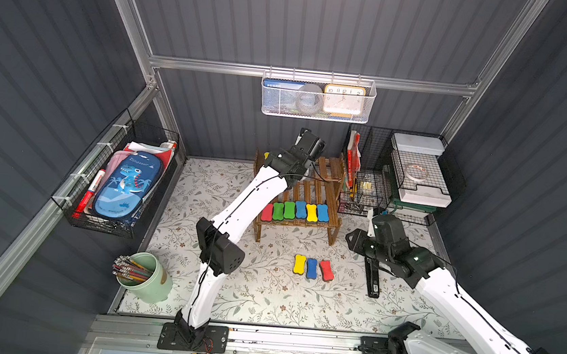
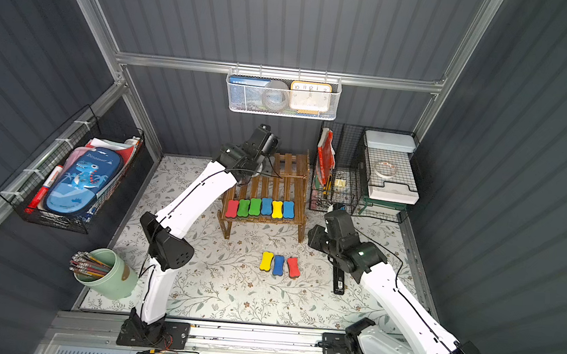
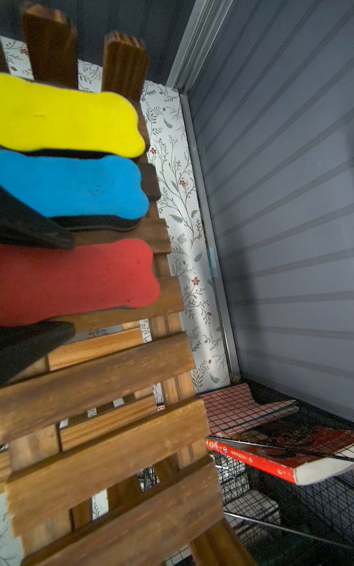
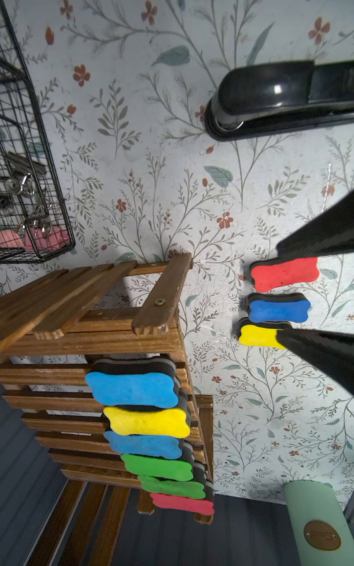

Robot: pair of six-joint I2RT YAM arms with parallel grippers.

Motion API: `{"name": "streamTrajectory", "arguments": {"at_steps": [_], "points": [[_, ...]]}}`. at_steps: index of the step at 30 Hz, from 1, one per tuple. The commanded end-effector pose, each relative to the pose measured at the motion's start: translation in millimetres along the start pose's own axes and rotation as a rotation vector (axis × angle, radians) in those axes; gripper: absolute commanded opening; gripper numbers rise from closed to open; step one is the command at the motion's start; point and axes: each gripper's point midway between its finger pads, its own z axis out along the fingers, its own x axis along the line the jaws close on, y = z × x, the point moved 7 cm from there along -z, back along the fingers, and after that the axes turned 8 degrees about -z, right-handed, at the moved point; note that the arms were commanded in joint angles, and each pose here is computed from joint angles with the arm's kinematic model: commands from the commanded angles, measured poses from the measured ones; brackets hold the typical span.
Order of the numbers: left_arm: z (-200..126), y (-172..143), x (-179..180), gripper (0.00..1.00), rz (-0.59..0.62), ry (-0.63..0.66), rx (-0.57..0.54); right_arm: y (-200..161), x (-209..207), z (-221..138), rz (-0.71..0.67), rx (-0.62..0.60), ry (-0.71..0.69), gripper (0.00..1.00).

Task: Remove the whiteboard erasers from the shelf
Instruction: Pick up the whiteboard eraser from the shelf.

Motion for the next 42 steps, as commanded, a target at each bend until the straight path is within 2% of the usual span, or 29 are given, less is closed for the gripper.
{"name": "streamTrajectory", "arguments": {"at_steps": [1, 5, 10, 12, 14, 19, 25, 30, 36, 42], "points": [[-8.9, 1.3, -3.9, 0.42, 0.000, -0.053, 0.005, -0.6, -1.3, -2.9, 0.013, -0.009, 0.005, 0.43], [-5.2, -4.8, -6.3, 0.44, 0.006, -0.049, 0.030, 0.2, -1.1, -3.7, 0.016, -0.012, 0.004, 0.43], [1.0, -9.3, -2.5, 0.57, 0.024, -0.003, 0.048, 0.6, -0.7, -5.7, 0.018, -0.015, 0.007, 0.43], [2.1, -10.3, -2.9, 0.59, 0.028, 0.000, 0.050, 1.4, -0.3, -6.7, 0.019, -0.019, 0.009, 0.43], [3.7, -11.2, -3.8, 0.56, 0.030, 0.000, 0.054, 1.9, -0.6, -7.3, 0.021, -0.019, 0.006, 0.43], [1.7, -7.3, -5.6, 0.41, 0.020, -0.019, 0.037, 3.4, -0.2, -9.6, 0.015, -0.022, 0.002, 0.43], [-22.5, 7.4, -1.1, 0.36, -0.032, -0.052, -0.017, 5.8, 0.5, -12.8, 0.022, -0.037, 0.006, 0.43], [-56.3, 2.7, 3.3, 0.34, -0.042, -0.062, -0.057, 9.2, 3.4, -14.2, 0.020, -0.045, 0.016, 0.43], [-98.1, -31.8, 10.1, 0.33, -0.014, -0.052, -0.067, 8.3, 2.7, -15.9, 0.022, -0.051, 0.020, 0.43], [-129.6, -85.5, 23.7, 0.33, -0.006, -0.047, -0.020, 7.7, 2.3, -16.2, 0.023, -0.055, 0.022, 0.43]]}}
